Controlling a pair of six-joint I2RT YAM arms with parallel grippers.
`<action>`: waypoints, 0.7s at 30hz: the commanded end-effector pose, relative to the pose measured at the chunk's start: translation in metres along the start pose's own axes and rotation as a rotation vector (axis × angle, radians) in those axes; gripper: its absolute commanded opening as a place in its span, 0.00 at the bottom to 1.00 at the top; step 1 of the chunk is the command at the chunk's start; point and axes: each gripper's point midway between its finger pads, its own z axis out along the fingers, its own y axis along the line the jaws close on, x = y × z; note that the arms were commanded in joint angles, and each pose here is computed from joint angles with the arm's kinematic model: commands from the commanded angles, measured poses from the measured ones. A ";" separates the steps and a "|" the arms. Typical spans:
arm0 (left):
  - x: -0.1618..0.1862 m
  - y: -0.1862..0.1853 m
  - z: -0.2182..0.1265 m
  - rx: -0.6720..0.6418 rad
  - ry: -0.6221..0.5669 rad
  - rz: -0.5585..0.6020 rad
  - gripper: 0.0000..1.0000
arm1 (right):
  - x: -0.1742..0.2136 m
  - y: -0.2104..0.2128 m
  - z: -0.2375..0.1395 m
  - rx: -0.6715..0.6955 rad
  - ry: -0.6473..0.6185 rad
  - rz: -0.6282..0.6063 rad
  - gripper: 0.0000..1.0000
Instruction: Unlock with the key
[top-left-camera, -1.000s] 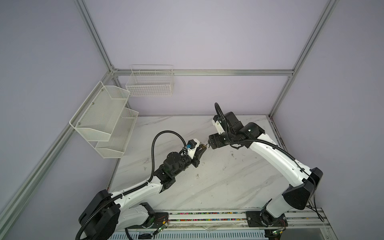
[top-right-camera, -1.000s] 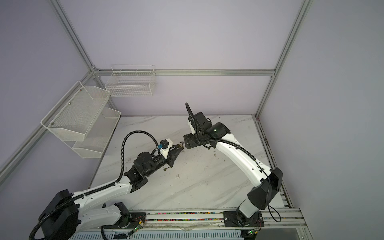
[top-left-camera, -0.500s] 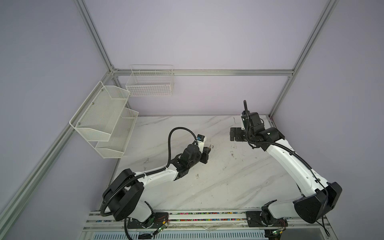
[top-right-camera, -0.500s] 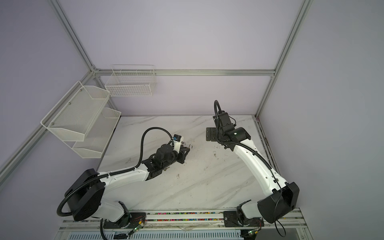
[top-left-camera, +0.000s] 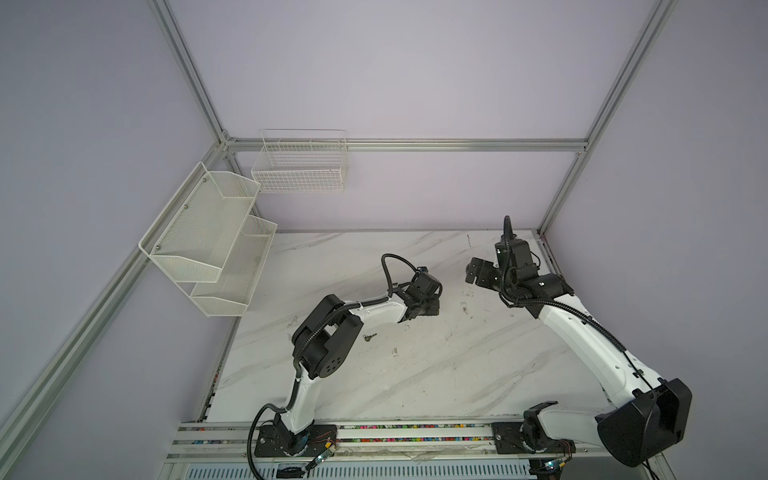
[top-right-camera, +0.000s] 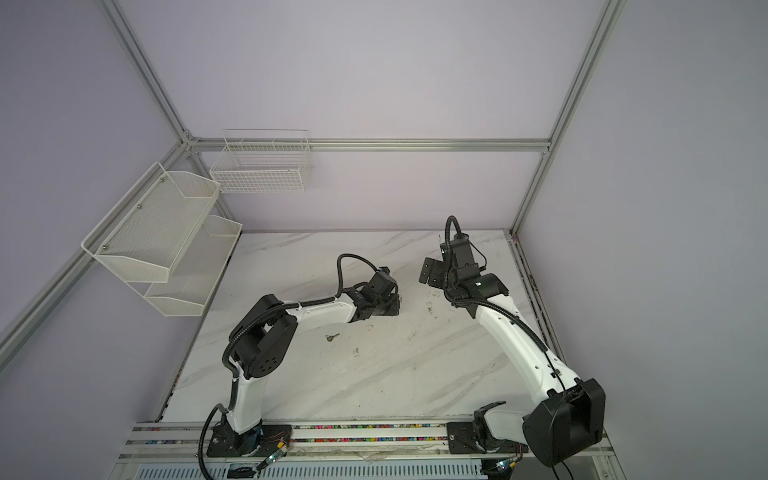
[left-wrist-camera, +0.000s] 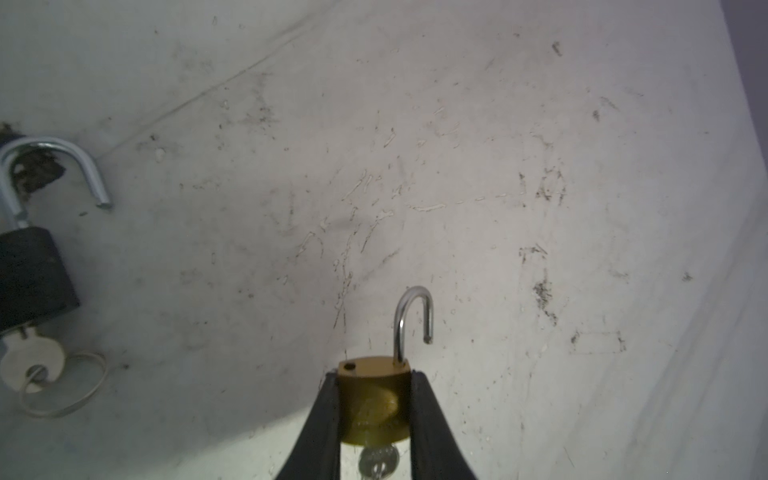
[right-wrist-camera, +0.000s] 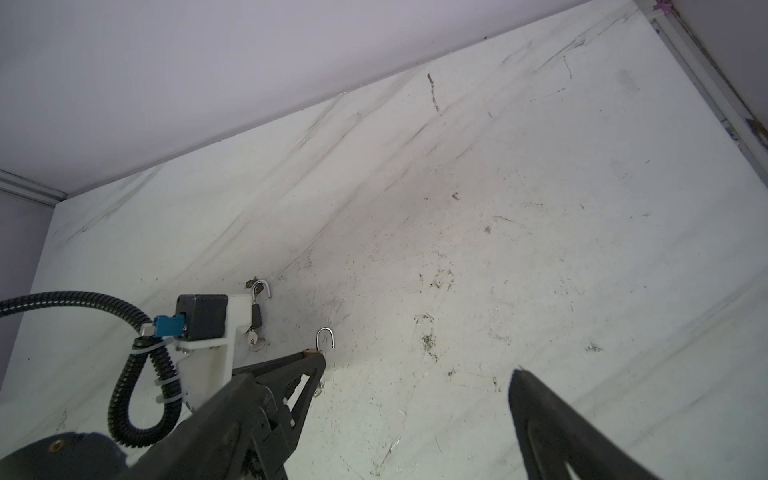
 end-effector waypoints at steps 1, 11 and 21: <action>-0.027 -0.015 -0.010 -0.019 -0.033 -0.029 0.00 | -0.008 0.000 -0.004 -0.016 -0.038 0.037 0.97; -0.022 -0.005 0.006 -0.073 -0.005 -0.040 0.26 | -0.002 0.003 0.001 -0.027 -0.014 0.029 0.97; -0.058 -0.002 -0.082 0.115 -0.103 -0.132 0.46 | 0.004 0.037 -0.007 -0.083 0.029 -0.026 0.97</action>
